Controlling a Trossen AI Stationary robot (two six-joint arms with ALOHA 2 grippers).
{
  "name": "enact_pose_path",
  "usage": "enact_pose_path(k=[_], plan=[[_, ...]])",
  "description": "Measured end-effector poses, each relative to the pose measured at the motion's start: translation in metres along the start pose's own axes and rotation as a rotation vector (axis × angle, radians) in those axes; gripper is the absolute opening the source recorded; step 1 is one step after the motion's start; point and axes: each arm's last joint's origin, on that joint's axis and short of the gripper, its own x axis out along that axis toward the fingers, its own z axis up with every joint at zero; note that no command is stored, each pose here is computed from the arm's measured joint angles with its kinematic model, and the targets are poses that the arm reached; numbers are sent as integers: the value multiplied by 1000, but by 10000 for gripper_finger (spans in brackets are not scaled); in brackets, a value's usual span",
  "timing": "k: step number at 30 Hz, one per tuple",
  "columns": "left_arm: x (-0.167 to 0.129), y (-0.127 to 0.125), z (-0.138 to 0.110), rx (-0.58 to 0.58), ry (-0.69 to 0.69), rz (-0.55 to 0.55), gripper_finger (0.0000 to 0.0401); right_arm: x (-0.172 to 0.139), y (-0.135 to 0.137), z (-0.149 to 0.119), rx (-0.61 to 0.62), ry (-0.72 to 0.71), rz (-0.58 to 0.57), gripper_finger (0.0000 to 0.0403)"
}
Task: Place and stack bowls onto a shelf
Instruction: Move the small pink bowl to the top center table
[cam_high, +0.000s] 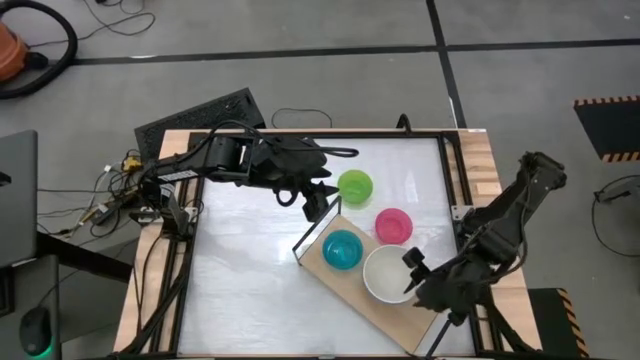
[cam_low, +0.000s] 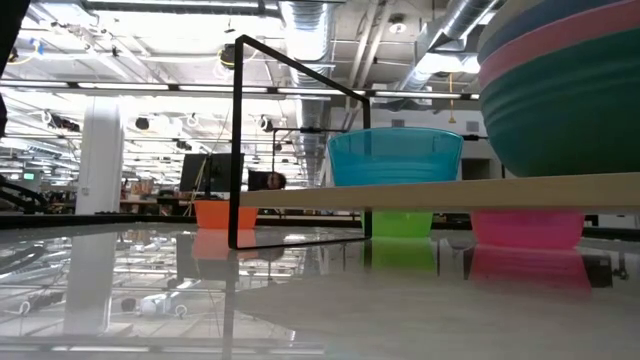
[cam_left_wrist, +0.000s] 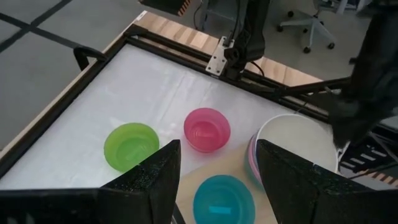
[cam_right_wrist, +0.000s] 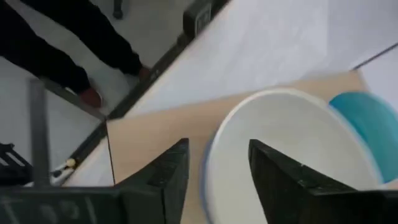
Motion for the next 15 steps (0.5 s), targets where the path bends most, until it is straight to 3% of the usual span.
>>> enact_pose_path(k=[3, 5, 10, 13, 15], plan=[[0, 0, 0, 27, 0, 1, 194, -18, -5, 7, -4, -42, -24, 197], [0, 0, 0, 33, -4, 13, 194, -28, -9, 5, 31, -60, -114, 187], [0, 0, 0, 63, -7, 21, 194, -52, -6, -23, 153, -147, -267, 96], [0, -1, 0, 69, -7, 20, 194, -57, 0, -46, 220, -194, -260, 36], [0, -1, 0, 71, -7, 20, 194, -57, 3, -53, 242, -248, -243, 17]])
